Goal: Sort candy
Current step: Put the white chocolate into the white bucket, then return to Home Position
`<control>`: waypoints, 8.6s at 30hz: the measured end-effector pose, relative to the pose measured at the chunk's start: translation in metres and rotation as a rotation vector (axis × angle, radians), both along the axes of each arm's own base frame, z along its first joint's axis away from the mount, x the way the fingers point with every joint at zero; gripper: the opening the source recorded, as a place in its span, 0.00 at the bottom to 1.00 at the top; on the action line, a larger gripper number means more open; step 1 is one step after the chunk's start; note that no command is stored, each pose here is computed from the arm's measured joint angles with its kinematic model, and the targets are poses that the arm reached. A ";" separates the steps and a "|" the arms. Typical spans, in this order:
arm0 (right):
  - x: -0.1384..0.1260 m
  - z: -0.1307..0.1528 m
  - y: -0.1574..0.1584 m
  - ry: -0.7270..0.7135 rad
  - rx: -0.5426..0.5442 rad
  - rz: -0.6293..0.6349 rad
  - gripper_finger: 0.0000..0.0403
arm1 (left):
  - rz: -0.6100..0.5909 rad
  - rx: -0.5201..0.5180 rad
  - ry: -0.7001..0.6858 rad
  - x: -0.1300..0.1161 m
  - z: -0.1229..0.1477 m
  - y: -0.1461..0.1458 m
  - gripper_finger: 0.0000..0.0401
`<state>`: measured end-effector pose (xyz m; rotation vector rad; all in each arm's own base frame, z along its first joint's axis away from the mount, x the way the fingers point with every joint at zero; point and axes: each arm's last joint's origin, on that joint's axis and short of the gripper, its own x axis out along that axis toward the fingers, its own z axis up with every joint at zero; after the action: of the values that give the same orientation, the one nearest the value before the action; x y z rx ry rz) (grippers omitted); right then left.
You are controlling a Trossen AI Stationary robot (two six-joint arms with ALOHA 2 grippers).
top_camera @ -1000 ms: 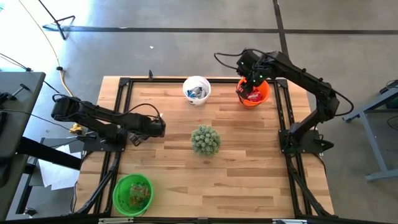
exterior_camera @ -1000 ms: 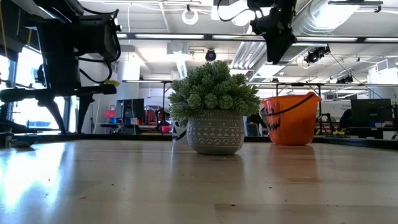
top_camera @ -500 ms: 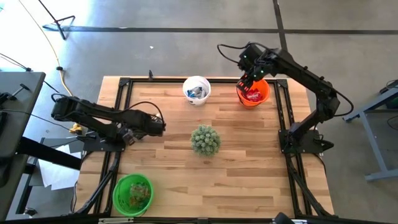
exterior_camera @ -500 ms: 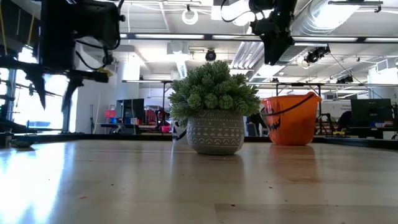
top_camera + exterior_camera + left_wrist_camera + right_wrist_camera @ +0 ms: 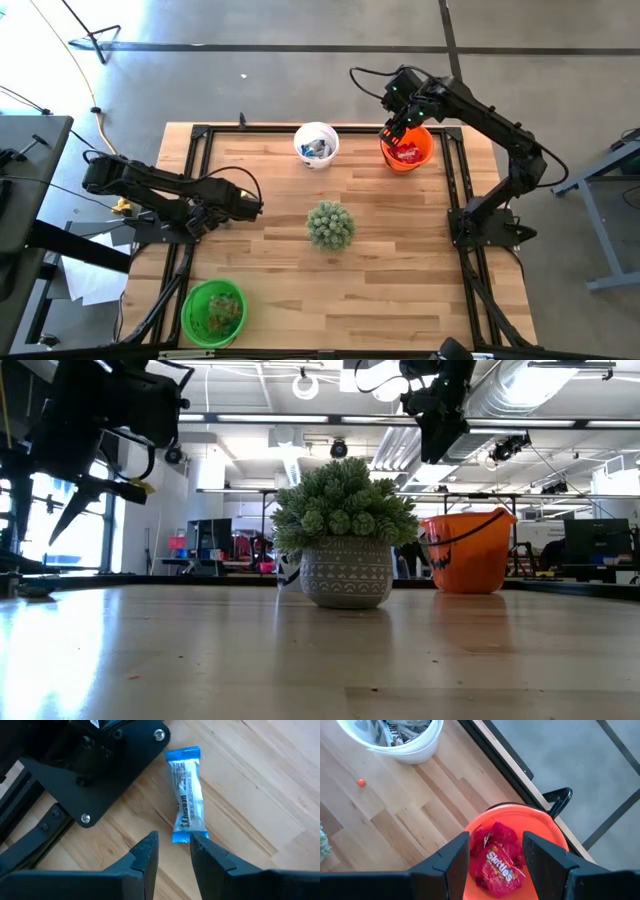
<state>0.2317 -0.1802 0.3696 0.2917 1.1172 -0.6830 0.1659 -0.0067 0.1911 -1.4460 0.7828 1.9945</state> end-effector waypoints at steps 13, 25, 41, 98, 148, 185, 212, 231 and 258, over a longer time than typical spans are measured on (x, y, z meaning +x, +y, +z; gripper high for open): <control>0.001 0.001 -0.001 -0.013 -0.010 0.000 0.44 | 0.025 0.021 0.004 -0.007 -0.032 0.005 0.25; 0.002 0.001 -0.002 -0.027 -0.021 0.000 0.44 | 0.046 0.111 -0.035 -0.020 -0.066 0.014 0.25; 0.003 0.002 -0.003 -0.045 -0.026 -0.013 0.44 | -0.012 0.118 -0.037 -0.017 -0.065 0.015 0.03; 0.114 0.022 0.014 -0.894 0.001 0.659 0.44 | -1.034 1.158 -0.269 0.118 0.177 0.073 0.01; 0.112 0.039 0.002 -1.077 0.061 0.448 0.44 | -1.057 1.264 -0.422 0.127 0.192 0.055 0.01; 0.120 0.044 0.016 -1.132 0.108 0.453 0.15 | -1.022 1.308 -0.471 0.138 0.191 0.055 0.01; 0.105 0.041 -0.012 -1.101 0.070 0.383 0.01 | -1.154 1.313 -0.467 0.134 0.196 0.052 0.29; 0.130 -0.068 -0.055 -0.685 0.247 0.141 0.01 | -1.196 1.297 -0.337 0.073 0.223 0.048 0.29; 0.137 -0.084 -0.054 -0.698 0.436 0.148 0.44 | -1.218 1.184 -0.124 0.027 0.221 0.046 0.29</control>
<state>0.3688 -0.2343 0.2855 0.7474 0.5909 -0.1610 0.1924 0.0392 0.4123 -0.1979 0.1630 0.9675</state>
